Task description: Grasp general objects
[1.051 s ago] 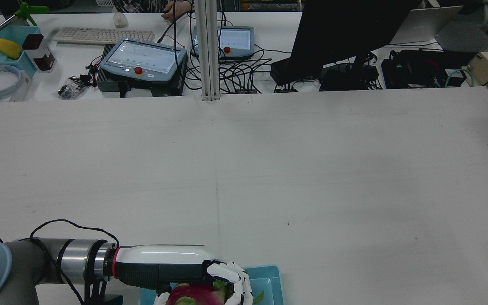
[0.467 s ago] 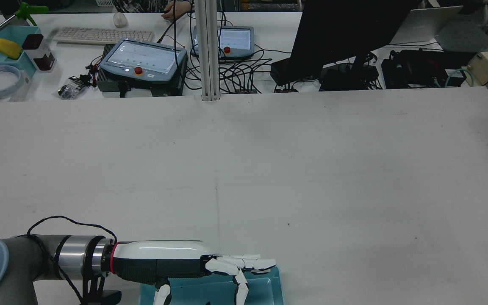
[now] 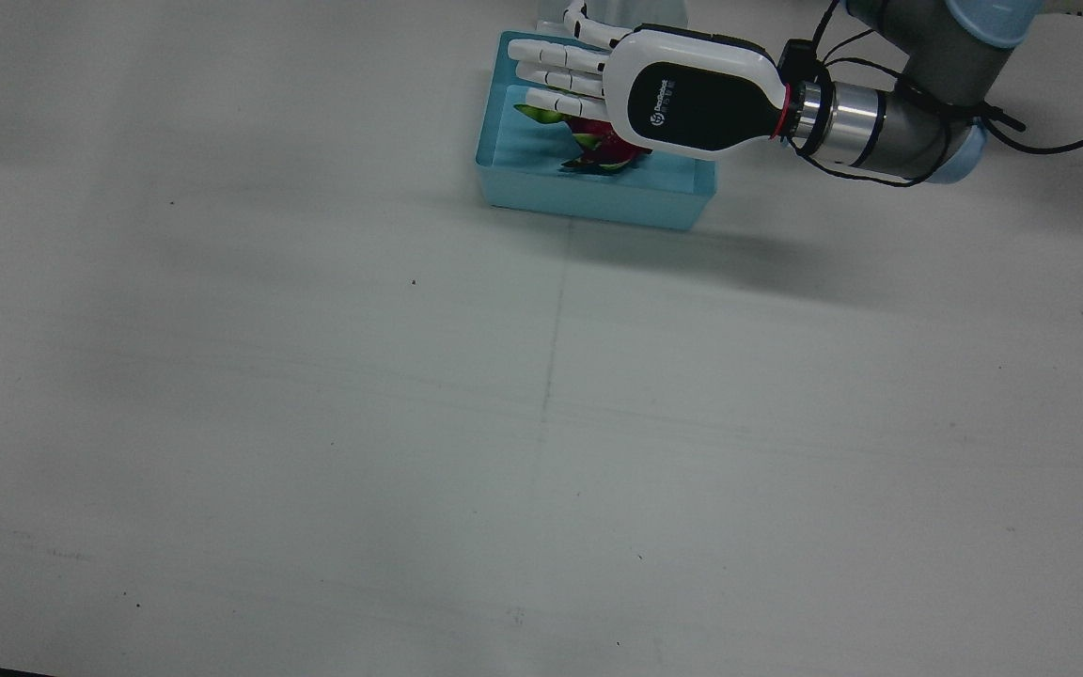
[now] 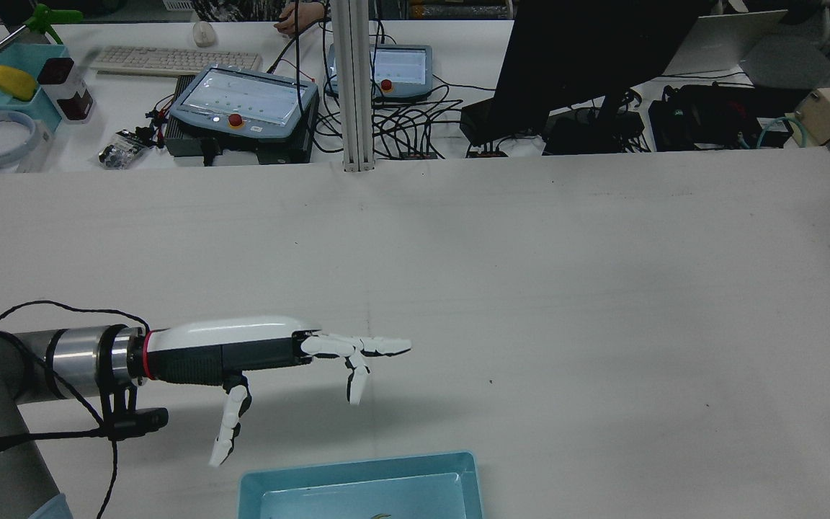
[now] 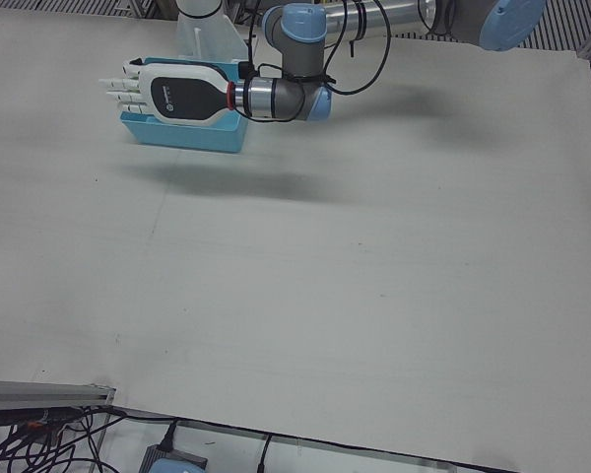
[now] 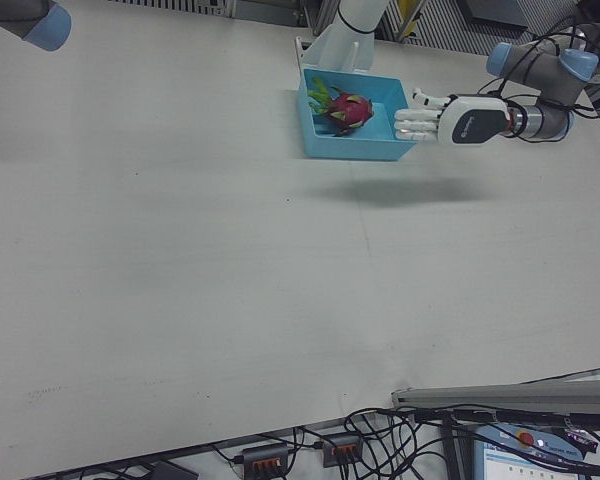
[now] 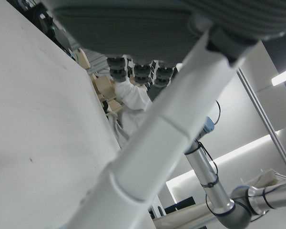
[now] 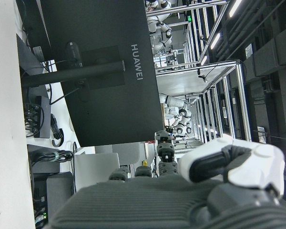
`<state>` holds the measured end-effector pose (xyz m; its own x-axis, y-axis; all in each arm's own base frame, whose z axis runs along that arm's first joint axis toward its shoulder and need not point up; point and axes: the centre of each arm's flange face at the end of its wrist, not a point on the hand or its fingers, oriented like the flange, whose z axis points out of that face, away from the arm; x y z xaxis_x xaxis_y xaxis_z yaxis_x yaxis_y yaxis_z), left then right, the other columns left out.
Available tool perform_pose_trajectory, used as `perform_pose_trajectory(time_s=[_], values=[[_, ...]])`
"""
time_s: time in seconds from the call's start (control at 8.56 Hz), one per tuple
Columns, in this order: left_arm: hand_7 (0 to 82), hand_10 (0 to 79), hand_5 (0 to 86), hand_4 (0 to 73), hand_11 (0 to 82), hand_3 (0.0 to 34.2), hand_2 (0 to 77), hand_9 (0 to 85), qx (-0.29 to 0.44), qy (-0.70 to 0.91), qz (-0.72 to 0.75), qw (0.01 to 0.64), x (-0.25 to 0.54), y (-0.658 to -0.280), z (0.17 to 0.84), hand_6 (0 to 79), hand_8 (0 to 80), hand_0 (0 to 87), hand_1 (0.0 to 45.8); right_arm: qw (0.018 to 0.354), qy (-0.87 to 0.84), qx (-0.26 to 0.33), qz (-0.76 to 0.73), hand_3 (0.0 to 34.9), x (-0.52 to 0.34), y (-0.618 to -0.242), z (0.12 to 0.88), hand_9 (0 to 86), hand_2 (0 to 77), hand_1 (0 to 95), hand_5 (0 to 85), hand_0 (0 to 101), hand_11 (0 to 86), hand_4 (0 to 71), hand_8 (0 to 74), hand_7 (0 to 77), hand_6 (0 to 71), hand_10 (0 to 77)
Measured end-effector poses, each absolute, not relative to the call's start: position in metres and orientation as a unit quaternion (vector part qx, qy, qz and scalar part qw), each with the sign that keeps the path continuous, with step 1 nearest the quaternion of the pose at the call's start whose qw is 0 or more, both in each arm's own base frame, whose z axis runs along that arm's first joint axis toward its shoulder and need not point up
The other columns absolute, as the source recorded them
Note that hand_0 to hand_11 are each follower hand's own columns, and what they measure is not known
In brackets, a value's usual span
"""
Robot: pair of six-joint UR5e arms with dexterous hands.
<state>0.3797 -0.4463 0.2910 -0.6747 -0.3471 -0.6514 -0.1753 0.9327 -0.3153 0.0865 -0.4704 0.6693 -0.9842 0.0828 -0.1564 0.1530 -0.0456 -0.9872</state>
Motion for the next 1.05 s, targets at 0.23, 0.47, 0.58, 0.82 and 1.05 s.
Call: perform_pose_trajectory(time_s=[0.23,0.47,0.58,0.82,1.05], values=[[7.1,2.7,56.7,2.7,11.4,0.4,0.5,5.5,-0.075,0.9,-0.18,0.39,0.317,-0.526,0.338,8.7,9.3,79.5,0.0,0.025,0.691,0.085,-0.718,0.0,0.087,-0.47,0.669,1.1,77.4,40.4,0.0,0,0.5,0.0,0.0,0.0,0.0,0.0],[22.9,7.6,61.1,8.7,17.5,0.2,0.5,13.6,-0.001,0.886,-0.249,0.39,0.228,-0.597,0.39,19.1,18.0,79.5,0.0,0.025,0.69,0.085,-0.718,0.0,0.087,-0.47,0.669,0.5,77.4,40.4,0.0,0,0.5,0.0,0.0,0.0,0.0,0.0],[22.9,7.6,61.1,8.7,17.5,0.2,0.5,13.6,0.027,0.877,-0.28,0.389,0.188,-0.623,0.422,19.1,18.0,79.7,0.0,0.024,0.69,0.085,-0.718,0.0,0.086,-0.47,0.67,0.5,77.4,40.4,0.0,0,0.5,0.0,0.0,0.0,0.0,0.0],[41.5,13.1,68.7,20.7,24.0,0.0,0.5,21.3,0.073,0.856,-0.344,0.379,0.127,-0.66,0.499,34.9,25.1,79.7,0.0,0.024,0.69,0.085,-0.718,0.0,0.086,-0.47,0.67,1.1,77.4,40.4,0.0,0,0.5,0.0,0.0,0.0,0.0,0.0],[50.7,15.3,67.6,25.1,25.6,0.0,0.5,29.5,0.128,0.828,-0.431,0.335,0.086,-0.67,0.593,43.1,30.0,79.6,0.0,0.024,0.69,0.085,-0.718,0.0,0.086,-0.47,0.67,0.5,77.4,40.4,0.0,0,0.5,0.0,0.0,0.0,0.0,0.0]])
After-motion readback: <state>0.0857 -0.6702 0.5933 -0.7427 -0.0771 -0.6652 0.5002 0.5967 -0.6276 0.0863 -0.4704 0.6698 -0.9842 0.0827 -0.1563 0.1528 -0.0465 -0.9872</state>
